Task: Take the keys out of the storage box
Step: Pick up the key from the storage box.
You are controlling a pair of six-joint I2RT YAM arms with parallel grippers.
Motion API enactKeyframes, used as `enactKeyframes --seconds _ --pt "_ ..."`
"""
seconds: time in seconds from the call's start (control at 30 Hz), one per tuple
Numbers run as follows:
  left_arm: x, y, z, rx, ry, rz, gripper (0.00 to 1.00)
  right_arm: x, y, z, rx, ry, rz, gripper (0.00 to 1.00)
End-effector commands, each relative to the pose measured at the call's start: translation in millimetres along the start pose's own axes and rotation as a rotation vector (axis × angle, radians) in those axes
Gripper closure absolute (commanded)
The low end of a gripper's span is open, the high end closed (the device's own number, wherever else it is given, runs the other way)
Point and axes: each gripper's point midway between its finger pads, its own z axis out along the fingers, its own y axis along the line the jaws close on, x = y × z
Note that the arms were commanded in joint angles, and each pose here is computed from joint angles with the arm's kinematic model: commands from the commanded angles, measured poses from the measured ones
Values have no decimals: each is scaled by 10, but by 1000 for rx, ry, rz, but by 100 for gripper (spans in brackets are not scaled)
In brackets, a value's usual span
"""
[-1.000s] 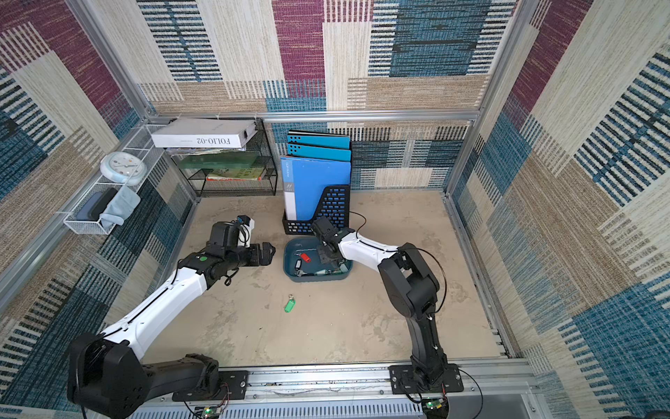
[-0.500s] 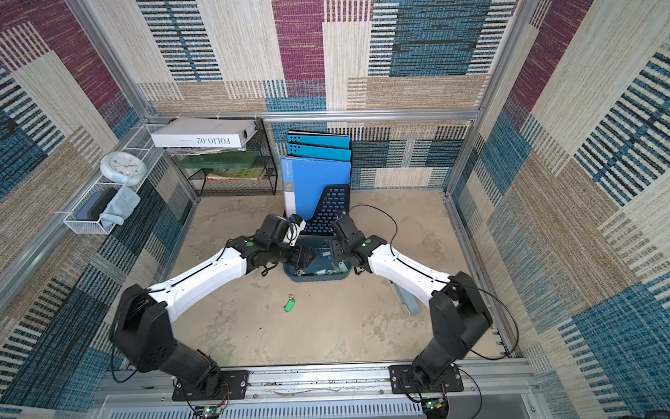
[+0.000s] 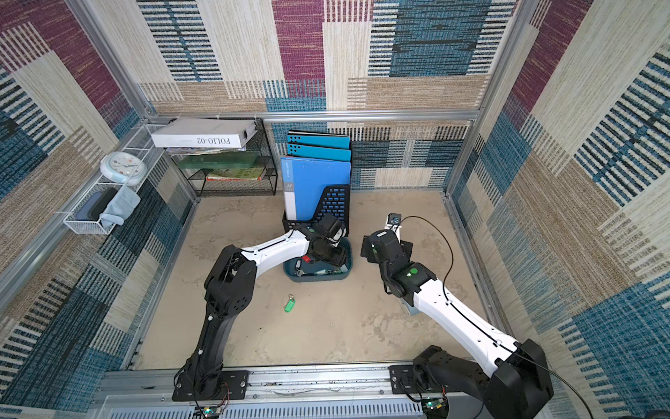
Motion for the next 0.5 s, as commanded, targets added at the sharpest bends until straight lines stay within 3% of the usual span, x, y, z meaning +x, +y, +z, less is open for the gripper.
enactKeyframes --seconds 0.0,0.27,0.4,0.47 --pt "-42 23 80 -13 18 13 41 -96 4 -28 -11 -43 27 0" --pt "-111 218 181 -106 8 14 38 -92 18 -57 -36 -51 14 1" --pt "-196 270 118 -137 -61 9 37 -78 53 -33 -50 -48 6 1" --pt "-212 296 153 -144 -46 13 42 -78 82 -23 -63 -46 6 1"
